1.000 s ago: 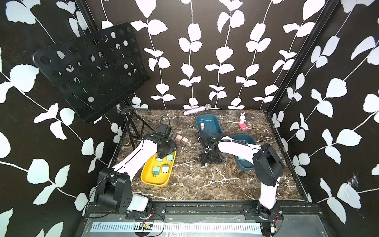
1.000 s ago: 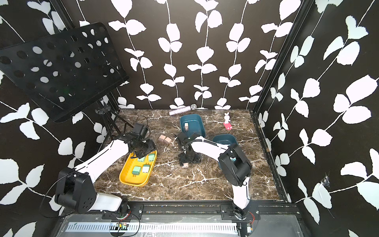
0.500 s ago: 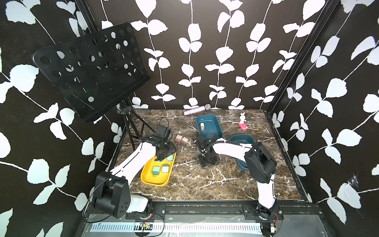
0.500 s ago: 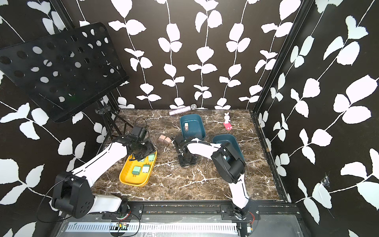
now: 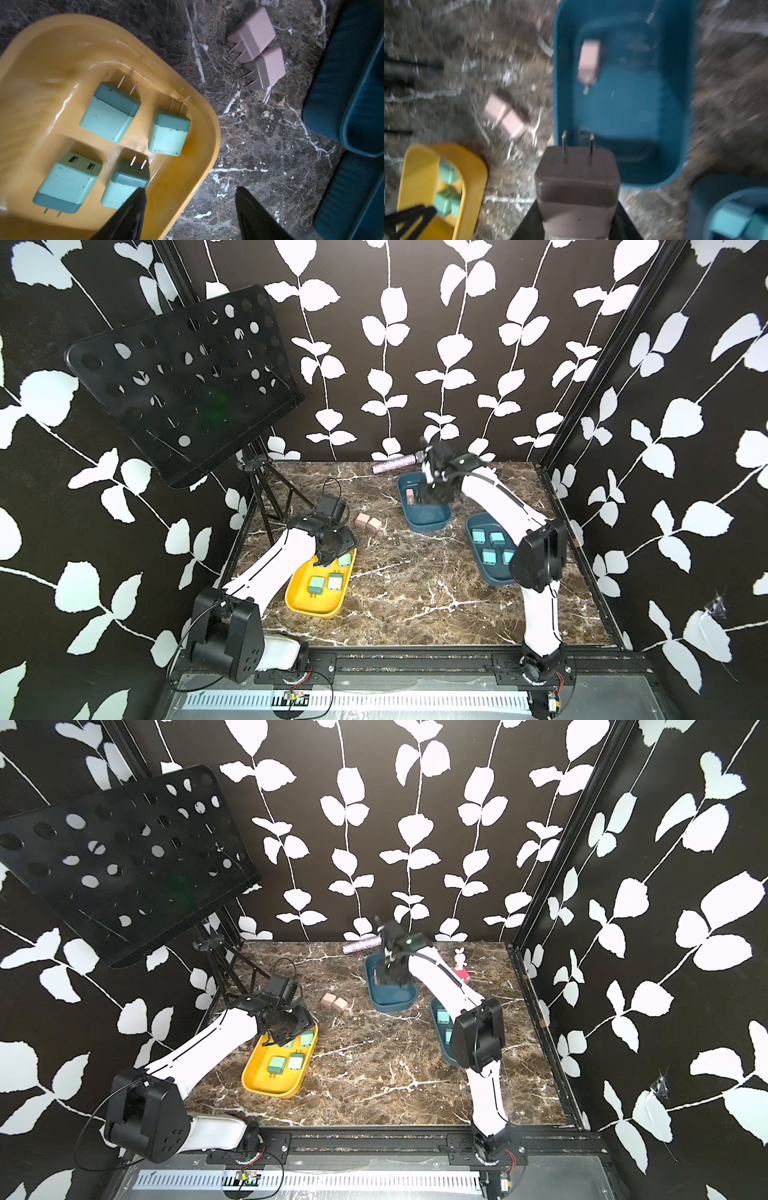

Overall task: Place the plugs by color into the storage box
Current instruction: Place the plug in the storage box.

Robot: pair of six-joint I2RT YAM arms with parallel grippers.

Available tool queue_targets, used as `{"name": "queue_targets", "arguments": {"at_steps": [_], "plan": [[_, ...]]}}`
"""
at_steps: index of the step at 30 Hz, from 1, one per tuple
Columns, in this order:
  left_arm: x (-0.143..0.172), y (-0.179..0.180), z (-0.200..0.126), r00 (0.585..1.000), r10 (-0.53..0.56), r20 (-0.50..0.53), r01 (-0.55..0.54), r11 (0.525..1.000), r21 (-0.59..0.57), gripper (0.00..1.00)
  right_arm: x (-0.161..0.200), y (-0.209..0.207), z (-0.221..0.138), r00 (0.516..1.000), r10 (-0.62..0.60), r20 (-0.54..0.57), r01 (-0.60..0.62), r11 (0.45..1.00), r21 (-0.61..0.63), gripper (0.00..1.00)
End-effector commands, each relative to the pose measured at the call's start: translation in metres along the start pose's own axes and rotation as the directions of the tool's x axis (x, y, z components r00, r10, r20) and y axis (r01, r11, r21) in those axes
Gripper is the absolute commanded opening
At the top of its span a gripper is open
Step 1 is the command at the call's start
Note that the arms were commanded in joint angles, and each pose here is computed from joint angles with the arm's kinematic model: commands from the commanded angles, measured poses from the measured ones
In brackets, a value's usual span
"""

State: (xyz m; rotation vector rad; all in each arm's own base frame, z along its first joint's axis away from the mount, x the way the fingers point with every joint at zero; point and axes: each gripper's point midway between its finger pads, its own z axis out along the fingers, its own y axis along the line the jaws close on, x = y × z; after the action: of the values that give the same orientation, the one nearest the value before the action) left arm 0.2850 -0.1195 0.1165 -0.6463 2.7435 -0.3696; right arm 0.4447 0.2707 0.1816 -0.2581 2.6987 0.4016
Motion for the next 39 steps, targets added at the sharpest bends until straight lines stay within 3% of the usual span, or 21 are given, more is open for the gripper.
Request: {"name": "queue_targets", "arguments": {"at_steps": [1,15,18,20,23,27,31,34,39], "plan": [[-0.003,-0.002,-0.007,0.999,-0.005,0.031,0.004,1.000,0.017,0.70,0.026,-0.010,0.053,0.984,-0.079,-0.161,0.084,0.996,0.024,0.32],[-0.001,0.000,-0.009,1.000,0.001,0.029,-0.002,1.000,0.012,0.70,0.025,-0.011,0.134,0.983,-0.011,-0.183,0.010,1.000,-0.007,0.34],[-0.002,-0.002,-0.008,1.000,0.005,0.025,-0.006,1.000,0.015,0.70,0.031,-0.014,0.140,0.981,-0.001,-0.195,0.001,1.000,0.000,0.42],[-0.001,-0.004,-0.008,1.000,0.012,0.019,-0.012,1.000,0.019,0.70,0.032,-0.015,0.136,0.981,-0.004,-0.196,0.006,1.000,0.009,0.58],[-0.003,-0.004,-0.010,0.999,0.026,0.021,-0.026,1.000,0.013,0.70,0.023,-0.017,0.113,0.987,-0.019,-0.159,0.025,0.999,0.037,0.70],[-0.009,-0.007,-0.017,0.998,0.042,0.044,-0.042,0.999,0.010,0.70,0.008,-0.015,0.054,0.997,0.021,-0.077,-0.014,0.996,0.083,0.72],[-0.020,-0.012,-0.027,0.994,0.077,0.078,-0.077,0.997,-0.003,0.70,0.018,0.018,0.012,0.997,0.067,-0.032,-0.064,0.996,0.064,0.75],[-0.031,-0.022,-0.029,0.989,0.123,0.081,-0.122,0.992,-0.015,0.70,0.032,0.040,0.013,0.998,0.044,-0.035,-0.041,0.997,0.062,0.76],[-0.044,-0.043,-0.027,0.985,0.155,0.079,-0.156,0.988,0.007,0.70,0.035,0.035,0.047,0.992,0.095,-0.080,-0.093,0.995,0.038,0.76]]}}
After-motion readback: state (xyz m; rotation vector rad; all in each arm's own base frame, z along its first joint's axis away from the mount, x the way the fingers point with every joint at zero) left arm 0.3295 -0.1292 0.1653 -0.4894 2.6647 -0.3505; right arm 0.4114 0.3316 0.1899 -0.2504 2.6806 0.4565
